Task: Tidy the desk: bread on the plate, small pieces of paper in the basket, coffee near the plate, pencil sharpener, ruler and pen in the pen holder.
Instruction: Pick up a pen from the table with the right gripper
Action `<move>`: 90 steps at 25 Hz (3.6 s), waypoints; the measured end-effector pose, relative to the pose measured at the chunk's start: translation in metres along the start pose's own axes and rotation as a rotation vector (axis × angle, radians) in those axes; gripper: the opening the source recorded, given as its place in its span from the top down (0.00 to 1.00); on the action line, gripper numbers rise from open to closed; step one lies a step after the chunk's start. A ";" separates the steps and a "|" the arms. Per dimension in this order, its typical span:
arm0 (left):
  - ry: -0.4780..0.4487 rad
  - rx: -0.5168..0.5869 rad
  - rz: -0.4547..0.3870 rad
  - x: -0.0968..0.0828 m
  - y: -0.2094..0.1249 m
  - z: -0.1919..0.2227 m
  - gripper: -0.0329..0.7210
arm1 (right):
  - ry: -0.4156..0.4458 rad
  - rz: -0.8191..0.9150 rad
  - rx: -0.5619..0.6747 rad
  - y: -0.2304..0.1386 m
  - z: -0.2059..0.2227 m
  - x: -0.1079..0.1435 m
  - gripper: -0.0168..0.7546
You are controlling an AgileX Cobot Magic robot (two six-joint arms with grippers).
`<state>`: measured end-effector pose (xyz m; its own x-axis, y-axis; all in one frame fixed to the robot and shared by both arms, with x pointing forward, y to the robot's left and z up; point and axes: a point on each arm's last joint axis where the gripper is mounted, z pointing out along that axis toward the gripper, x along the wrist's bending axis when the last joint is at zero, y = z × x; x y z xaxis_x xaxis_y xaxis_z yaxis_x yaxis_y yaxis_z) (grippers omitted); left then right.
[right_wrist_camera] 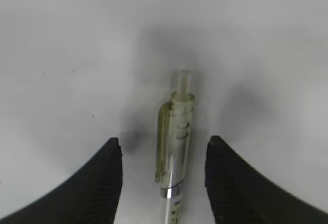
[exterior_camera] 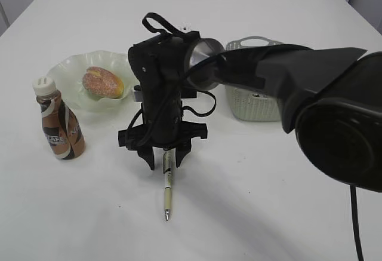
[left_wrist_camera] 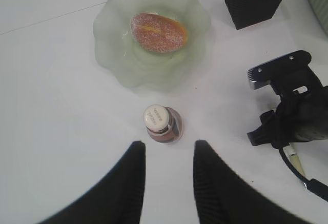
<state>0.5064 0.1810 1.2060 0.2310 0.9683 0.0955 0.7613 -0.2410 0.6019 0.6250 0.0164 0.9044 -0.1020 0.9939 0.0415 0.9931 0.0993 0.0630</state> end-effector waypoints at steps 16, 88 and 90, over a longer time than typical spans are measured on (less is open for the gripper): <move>0.000 0.000 0.000 0.000 0.000 0.000 0.64 | 0.000 -0.003 0.022 -0.001 0.009 0.001 0.48; 0.002 0.000 0.001 0.000 0.000 0.000 0.64 | -0.042 -0.555 -0.086 -0.025 -0.030 0.038 0.91; 0.002 0.000 0.001 0.000 0.000 0.000 0.64 | -0.037 -0.570 -0.124 -0.023 -0.040 0.038 0.91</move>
<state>0.5064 0.1811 1.2061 0.2304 0.9682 0.0972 0.7610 -0.2415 0.6022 0.5956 0.0496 0.9447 -0.6140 0.7864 -0.0682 0.7674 0.6149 0.1816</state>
